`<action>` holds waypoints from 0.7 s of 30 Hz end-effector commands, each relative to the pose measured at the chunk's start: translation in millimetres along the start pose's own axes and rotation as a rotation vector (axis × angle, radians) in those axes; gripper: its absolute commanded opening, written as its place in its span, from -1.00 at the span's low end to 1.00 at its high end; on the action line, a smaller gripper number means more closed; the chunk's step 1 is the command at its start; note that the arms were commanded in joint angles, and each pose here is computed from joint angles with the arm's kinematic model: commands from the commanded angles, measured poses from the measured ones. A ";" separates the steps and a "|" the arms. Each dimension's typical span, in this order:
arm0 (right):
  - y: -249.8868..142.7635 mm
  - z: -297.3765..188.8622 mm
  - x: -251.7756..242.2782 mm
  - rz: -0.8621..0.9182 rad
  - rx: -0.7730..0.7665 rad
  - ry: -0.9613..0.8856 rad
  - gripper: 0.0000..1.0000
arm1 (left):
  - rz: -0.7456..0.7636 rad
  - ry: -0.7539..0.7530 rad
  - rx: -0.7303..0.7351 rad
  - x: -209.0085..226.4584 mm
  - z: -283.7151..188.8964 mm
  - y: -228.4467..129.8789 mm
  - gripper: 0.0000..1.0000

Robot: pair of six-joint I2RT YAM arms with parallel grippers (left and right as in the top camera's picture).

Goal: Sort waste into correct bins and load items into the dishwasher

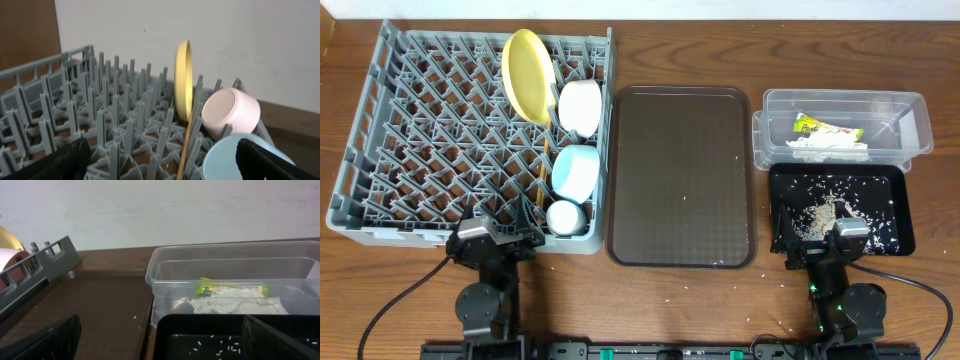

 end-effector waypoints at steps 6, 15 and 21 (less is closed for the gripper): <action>-0.7 -0.3 2.5 -0.008 0.001 0.014 0.99 | 0.019 0.006 0.039 2.6 -0.3 -11.2 0.86; -0.7 -0.3 2.5 -0.008 0.001 0.014 0.99 | 0.023 0.024 0.128 6.7 -1.9 -29.4 0.86; -0.7 -0.3 2.5 -0.008 0.001 0.014 0.99 | 0.023 0.024 0.132 6.8 -1.8 -30.0 0.86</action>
Point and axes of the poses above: each gripper's point midway between its finger pads, its own z axis out along the fingers, its own x axis along the line the jaws close on, y = z × x, the point moved 4 cm from there along -z, back along the fingers, and after that the axes turned 4 degrees about -z, right-handed, at the moved point
